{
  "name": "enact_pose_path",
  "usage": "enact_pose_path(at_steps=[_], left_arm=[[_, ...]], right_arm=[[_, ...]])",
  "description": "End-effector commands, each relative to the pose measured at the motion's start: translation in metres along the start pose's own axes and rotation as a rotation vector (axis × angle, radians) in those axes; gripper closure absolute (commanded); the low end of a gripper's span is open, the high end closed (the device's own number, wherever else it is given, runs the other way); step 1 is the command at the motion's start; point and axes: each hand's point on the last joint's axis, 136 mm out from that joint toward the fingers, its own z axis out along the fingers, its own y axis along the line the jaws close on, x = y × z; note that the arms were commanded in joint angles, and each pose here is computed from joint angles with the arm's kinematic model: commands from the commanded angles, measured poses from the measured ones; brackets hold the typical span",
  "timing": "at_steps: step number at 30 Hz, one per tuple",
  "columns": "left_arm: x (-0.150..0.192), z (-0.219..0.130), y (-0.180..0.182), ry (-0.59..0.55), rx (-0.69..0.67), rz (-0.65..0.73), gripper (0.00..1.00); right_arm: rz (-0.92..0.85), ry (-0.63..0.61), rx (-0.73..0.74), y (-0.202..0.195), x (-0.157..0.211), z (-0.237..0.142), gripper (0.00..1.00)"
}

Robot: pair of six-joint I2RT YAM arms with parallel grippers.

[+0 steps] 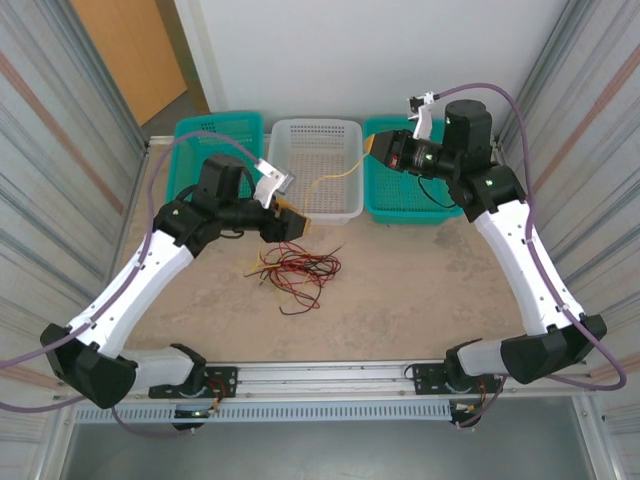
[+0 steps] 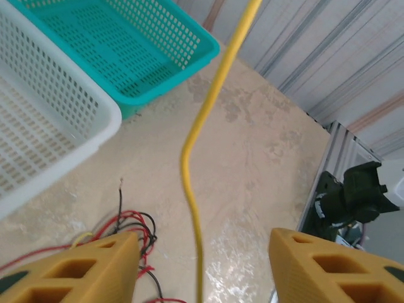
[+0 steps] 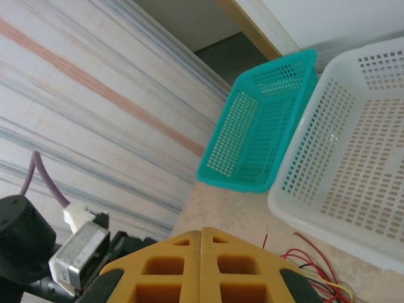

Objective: Untangle the cables

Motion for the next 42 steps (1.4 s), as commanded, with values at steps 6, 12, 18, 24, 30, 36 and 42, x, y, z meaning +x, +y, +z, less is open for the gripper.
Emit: enact_pose_path(at_steps=[6,12,18,24,30,36,42], left_arm=[[0.024,0.002,0.010,0.026,-0.077,-0.051,0.86],[0.007,-0.007,0.040,-0.072,-0.245,-0.068,1.00],[-0.034,-0.052,0.130,-0.169,-0.623,-0.169,1.00],[-0.078,-0.090,0.218,-0.248,-0.874,-0.149,1.00],[-0.084,-0.086,0.298,-0.223,-1.041,-0.068,1.00],[-0.049,-0.057,0.349,-0.127,-1.068,-0.127,0.87],[-0.010,-0.055,0.375,-0.081,-1.125,-0.232,0.33]], right_arm=[[0.005,-0.045,0.000,-0.002,-0.015,-0.005,1.00],[0.049,-0.069,0.137,-0.032,-0.013,-0.011,0.58],[0.158,-0.099,0.267,-0.082,0.000,-0.030,0.32],[0.208,-0.033,0.237,-0.087,0.040,-0.027,0.35],[0.218,0.077,0.223,-0.083,0.091,-0.006,0.38],[0.216,0.159,0.241,-0.084,0.127,0.014,0.41],[0.176,0.161,0.264,-0.084,0.122,0.014,0.42]])
